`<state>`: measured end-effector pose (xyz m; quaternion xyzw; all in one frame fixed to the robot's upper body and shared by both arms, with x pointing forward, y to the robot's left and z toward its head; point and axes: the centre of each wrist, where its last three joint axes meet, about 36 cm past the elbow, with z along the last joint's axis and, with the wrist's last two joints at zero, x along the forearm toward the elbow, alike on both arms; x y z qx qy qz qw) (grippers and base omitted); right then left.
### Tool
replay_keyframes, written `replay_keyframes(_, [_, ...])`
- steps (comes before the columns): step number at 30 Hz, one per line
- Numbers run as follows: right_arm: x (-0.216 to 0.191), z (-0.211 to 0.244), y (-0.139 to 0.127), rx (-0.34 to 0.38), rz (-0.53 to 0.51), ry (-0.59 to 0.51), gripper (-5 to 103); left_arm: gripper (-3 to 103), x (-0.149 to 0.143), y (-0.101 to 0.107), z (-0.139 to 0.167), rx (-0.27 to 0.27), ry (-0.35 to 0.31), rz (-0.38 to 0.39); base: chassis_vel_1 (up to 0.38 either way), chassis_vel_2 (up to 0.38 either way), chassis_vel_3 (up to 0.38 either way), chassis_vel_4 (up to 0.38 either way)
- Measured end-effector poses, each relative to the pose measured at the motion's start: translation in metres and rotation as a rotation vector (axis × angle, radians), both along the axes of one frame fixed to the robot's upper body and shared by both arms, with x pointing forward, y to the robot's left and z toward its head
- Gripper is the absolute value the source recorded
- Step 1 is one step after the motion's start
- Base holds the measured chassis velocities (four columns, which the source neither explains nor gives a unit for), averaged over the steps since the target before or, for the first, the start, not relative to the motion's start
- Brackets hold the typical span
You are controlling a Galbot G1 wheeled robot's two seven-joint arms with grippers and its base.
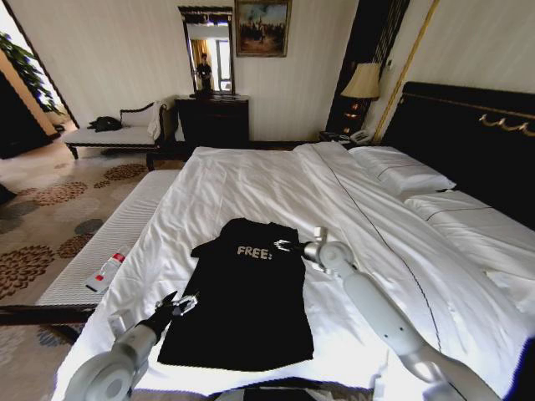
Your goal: Fold the clothes on the bed.
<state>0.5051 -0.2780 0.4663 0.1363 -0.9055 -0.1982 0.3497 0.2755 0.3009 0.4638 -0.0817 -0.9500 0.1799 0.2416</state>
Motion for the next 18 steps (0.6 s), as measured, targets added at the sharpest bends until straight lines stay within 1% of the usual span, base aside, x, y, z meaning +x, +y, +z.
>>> replay_keyframes(1, [-0.008,-0.003,-0.013,-0.001,-0.033,0.005,85,100,0.012,0.000,-0.005,0.009,-0.004,-0.008,0.000,0.000,0.000,0.000])
replay_keyframes(3, [-0.019,-0.007,-0.028,-0.001,-0.076,0.010,95,100,0.024,0.002,-0.010,0.019,-0.007,-0.017,0.000,0.000,0.000,0.000])
replay_keyframes(4, [-0.019,-0.007,-0.028,-0.001,-0.076,0.010,95,100,0.024,0.002,-0.010,0.019,-0.007,-0.017,0.000,0.000,0.000,0.000])
replay_keyframes(5, [-0.026,-0.009,-0.034,-0.003,-0.097,0.010,95,100,0.031,0.003,-0.013,0.022,-0.009,-0.020,0.000,0.000,0.000,0.000])
replay_keyframes(6, [-0.032,-0.011,-0.040,-0.008,-0.117,0.010,99,100,0.038,0.005,-0.016,0.023,-0.011,-0.020,0.000,0.000,0.000,0.000])
replay_keyframes(8, [-0.048,-0.016,-0.051,-0.016,-0.155,0.017,100,100,0.055,0.010,-0.025,0.026,-0.010,-0.016,0.000,0.000,0.000,0.000])
replay_keyframes(10, [-0.050,-0.016,-0.052,-0.017,-0.160,0.018,100,100,0.057,0.011,-0.026,0.027,-0.010,-0.015,0.000,0.000,0.000,0.000])
replay_keyframes(11, [-0.054,-0.019,-0.055,-0.019,-0.168,0.023,100,100,0.063,0.013,-0.030,0.032,-0.011,-0.012,0.000,0.000,0.000,0.000])
replay_keyframes(12, [-0.053,-0.020,-0.055,-0.017,-0.169,0.025,100,100,0.064,0.015,-0.032,0.044,-0.014,-0.011,0.000,0.000,0.000,0.000])
replay_keyframes(13, [-0.053,-0.020,-0.055,-0.017,-0.169,0.025,100,100,0.064,0.015,-0.032,0.044,-0.014,-0.011,0.000,0.000,0.000,0.000])
replay_keyframes(15, [-0.051,-0.024,-0.055,-0.010,-0.170,0.033,100,100,0.070,0.015,-0.036,0.074,-0.031,-0.018,0.000,0.000,0.000,0.000])
replay_keyframes(18, [-0.050,-0.026,-0.054,-0.004,-0.173,0.038,100,100,0.076,0.012,-0.037,0.088,-0.047,-0.028,0.000,0.000,0.000,0.000])
